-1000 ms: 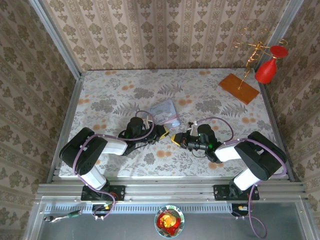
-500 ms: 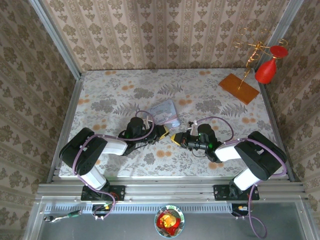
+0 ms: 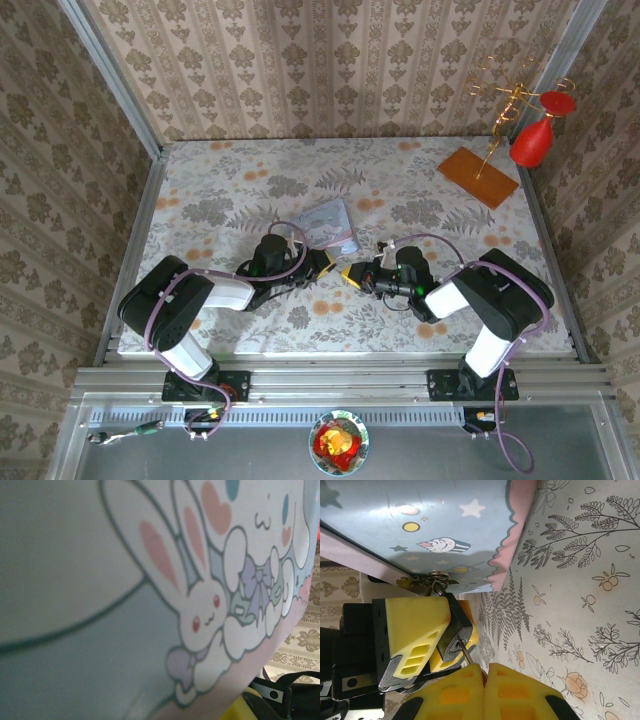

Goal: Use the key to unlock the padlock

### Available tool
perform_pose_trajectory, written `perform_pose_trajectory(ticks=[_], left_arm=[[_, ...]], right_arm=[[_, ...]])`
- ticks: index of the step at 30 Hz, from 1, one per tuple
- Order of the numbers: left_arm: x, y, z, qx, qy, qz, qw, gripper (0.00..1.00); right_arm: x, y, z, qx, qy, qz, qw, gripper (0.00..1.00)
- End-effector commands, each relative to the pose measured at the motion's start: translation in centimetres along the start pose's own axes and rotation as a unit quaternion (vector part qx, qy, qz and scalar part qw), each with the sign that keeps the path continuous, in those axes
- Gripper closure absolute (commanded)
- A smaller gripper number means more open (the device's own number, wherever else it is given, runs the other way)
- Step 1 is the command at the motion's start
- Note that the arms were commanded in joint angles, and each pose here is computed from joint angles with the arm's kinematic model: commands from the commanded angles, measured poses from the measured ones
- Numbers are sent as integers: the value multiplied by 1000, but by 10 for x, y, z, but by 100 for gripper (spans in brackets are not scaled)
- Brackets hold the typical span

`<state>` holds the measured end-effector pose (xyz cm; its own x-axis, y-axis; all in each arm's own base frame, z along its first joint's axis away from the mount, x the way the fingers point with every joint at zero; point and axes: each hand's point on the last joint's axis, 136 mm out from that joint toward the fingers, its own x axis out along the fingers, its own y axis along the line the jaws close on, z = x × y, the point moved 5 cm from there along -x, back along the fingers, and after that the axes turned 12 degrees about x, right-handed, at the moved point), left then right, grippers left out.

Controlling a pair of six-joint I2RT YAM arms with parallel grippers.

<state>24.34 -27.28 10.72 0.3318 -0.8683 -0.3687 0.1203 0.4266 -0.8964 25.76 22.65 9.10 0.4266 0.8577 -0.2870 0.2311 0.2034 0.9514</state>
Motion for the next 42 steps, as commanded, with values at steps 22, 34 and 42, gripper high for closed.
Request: perform_pose_trajectory(ticks=[22, 34, 42], left_arm=[[12, -33, -20, 6, 64, -61, 996, 95], [9, -39, -23, 14, 65, -63, 996, 95], [11, -41, -27, 16, 74, -48, 996, 95]], right_arm=[[12, 38, 5, -32, -35, 51, 998, 100], [11, 21, 23, 8, -57, 31, 998, 100], [12, 16, 32, -11, -77, 13, 997, 100]])
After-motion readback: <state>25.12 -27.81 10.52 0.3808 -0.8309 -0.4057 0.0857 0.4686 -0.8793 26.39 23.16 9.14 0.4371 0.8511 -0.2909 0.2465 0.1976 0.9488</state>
